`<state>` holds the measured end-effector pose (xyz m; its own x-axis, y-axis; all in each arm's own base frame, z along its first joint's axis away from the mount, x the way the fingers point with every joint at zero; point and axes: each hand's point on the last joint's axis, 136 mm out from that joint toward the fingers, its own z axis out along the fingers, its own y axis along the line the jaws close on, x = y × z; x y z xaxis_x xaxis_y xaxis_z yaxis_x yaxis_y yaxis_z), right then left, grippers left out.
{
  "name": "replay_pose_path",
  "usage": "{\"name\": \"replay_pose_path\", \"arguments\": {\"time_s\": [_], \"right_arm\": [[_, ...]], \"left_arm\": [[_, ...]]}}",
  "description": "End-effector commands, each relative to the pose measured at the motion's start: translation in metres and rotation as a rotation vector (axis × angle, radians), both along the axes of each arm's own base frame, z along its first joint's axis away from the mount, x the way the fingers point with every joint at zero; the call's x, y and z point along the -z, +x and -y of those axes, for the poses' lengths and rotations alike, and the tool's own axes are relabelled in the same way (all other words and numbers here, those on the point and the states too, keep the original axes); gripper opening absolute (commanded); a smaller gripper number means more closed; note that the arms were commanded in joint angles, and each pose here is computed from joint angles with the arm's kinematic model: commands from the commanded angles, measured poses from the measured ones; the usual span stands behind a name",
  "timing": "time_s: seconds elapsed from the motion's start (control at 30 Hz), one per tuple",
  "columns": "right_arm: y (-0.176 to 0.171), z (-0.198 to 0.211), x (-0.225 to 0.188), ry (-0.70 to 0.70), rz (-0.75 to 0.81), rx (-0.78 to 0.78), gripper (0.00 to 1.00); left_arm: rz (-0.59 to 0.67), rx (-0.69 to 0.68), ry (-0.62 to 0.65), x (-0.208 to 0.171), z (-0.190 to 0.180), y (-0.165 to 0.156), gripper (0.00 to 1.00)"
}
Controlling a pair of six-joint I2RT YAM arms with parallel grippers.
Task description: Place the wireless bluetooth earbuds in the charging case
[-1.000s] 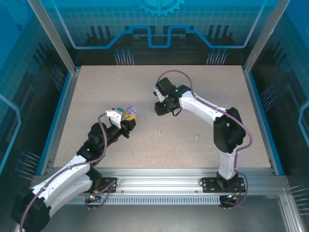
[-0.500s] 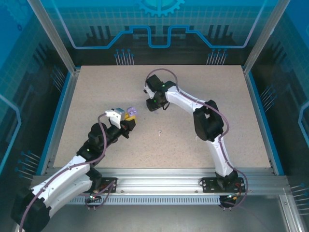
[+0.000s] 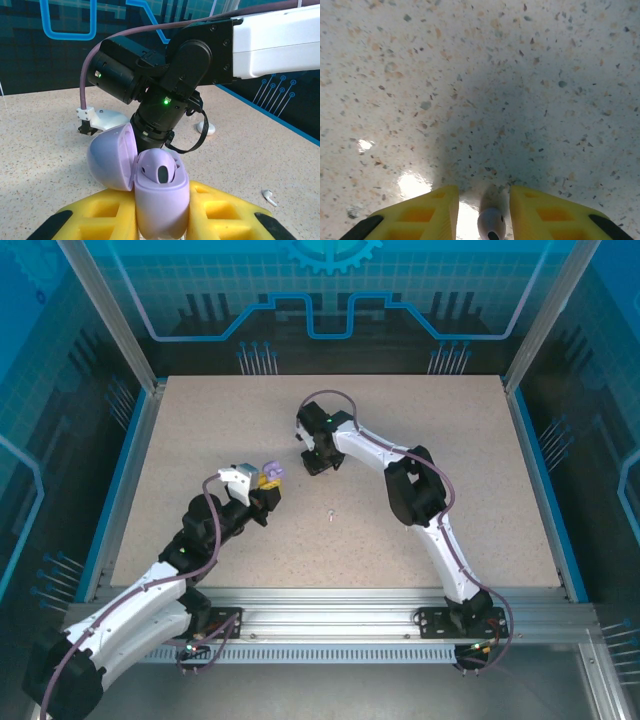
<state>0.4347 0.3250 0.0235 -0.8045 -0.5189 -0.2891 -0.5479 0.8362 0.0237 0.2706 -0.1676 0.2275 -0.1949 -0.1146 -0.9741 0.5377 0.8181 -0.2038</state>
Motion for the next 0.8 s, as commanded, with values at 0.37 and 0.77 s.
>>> {"name": "replay_pose_path", "arguments": {"time_s": [0.37, 0.77], "right_arm": [[0.000, 0.016, 0.011, -0.088, -0.047, 0.017, 0.27], [-0.003, 0.022, 0.017, -0.123, -0.072, 0.033, 0.22]], "left_arm": [[-0.014, -0.020, -0.001, 0.006, -0.003, 0.003, 0.25], [-0.015, -0.018, 0.001, 0.007, -0.002, 0.004, 0.25]]}}
